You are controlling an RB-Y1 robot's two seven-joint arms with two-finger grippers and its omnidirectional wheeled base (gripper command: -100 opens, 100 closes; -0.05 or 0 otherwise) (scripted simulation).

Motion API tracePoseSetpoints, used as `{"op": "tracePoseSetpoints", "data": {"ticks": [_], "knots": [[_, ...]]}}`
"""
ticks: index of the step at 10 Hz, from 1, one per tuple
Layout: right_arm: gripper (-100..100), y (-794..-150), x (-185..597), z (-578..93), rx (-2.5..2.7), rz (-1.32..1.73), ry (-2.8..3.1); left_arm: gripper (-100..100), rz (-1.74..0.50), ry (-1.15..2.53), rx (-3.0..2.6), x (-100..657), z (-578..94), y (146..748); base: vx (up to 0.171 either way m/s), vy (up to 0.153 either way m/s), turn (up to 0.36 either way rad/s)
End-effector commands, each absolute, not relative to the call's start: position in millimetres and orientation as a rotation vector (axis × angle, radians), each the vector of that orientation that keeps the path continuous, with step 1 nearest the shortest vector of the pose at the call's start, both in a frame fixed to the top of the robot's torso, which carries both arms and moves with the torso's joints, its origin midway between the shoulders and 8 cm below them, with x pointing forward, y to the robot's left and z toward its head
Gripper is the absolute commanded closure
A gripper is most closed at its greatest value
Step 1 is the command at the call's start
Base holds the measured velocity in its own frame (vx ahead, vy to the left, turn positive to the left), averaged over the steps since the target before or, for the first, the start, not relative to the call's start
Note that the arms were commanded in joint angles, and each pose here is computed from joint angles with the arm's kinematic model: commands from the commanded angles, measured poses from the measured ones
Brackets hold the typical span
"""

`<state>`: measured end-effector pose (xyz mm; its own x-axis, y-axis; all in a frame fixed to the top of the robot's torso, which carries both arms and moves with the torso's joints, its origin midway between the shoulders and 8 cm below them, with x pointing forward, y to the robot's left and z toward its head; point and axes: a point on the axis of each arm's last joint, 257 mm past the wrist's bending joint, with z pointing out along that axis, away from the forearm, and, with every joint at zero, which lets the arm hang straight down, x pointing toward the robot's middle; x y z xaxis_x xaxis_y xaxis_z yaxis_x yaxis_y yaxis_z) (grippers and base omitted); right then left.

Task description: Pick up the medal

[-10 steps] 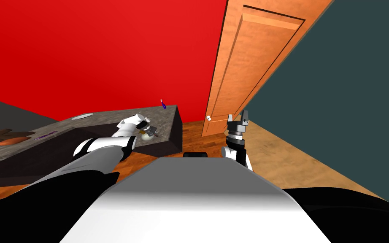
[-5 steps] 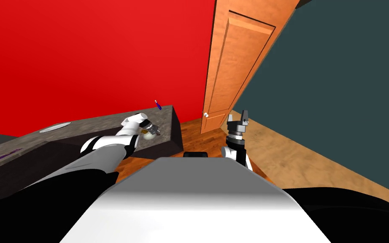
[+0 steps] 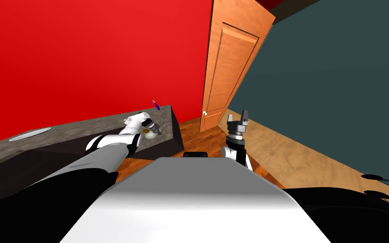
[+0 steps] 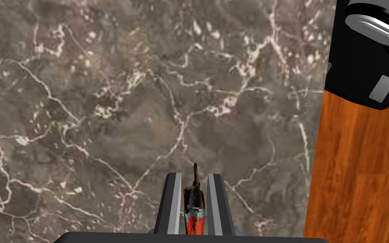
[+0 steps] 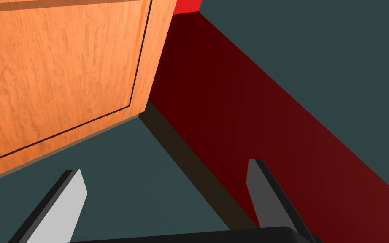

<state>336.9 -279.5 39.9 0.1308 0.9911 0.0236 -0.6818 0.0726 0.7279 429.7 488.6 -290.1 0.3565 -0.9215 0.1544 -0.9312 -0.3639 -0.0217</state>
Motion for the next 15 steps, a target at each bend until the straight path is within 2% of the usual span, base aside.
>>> {"op": "tracePoseSetpoints", "data": {"ticks": [1, 8, 13, 15], "knots": [[0, -279.5, 336.9, 39.9, 0.684, 1.363, 0.567, 100, 0.218, -1.685, 2.559, 434.9, -288.0, 483.1, -0.142, 0.124, -0.171], [0, -279.6, 336.9, 39.8, 0.684, 1.362, 0.567, 100, 0.23, -1.545, 2.659, 458.0, -279.7, 458.8, -0.106, 0.089, -0.149], [0, -279.5, 336.9, 39.9, 0.684, 1.363, 0.567, 100, 0.241, -1.412, 2.737, 472.9, -273.1, 442.1, -0.152, 0.109, -0.214], [0, -279.6, 336.9, 39.8, 0.684, 1.362, 0.567, 100, 0.245, -1.414, 2.736, 473.7, -272.9, 441.5, -0.045, 0.019, 0.017]]}}
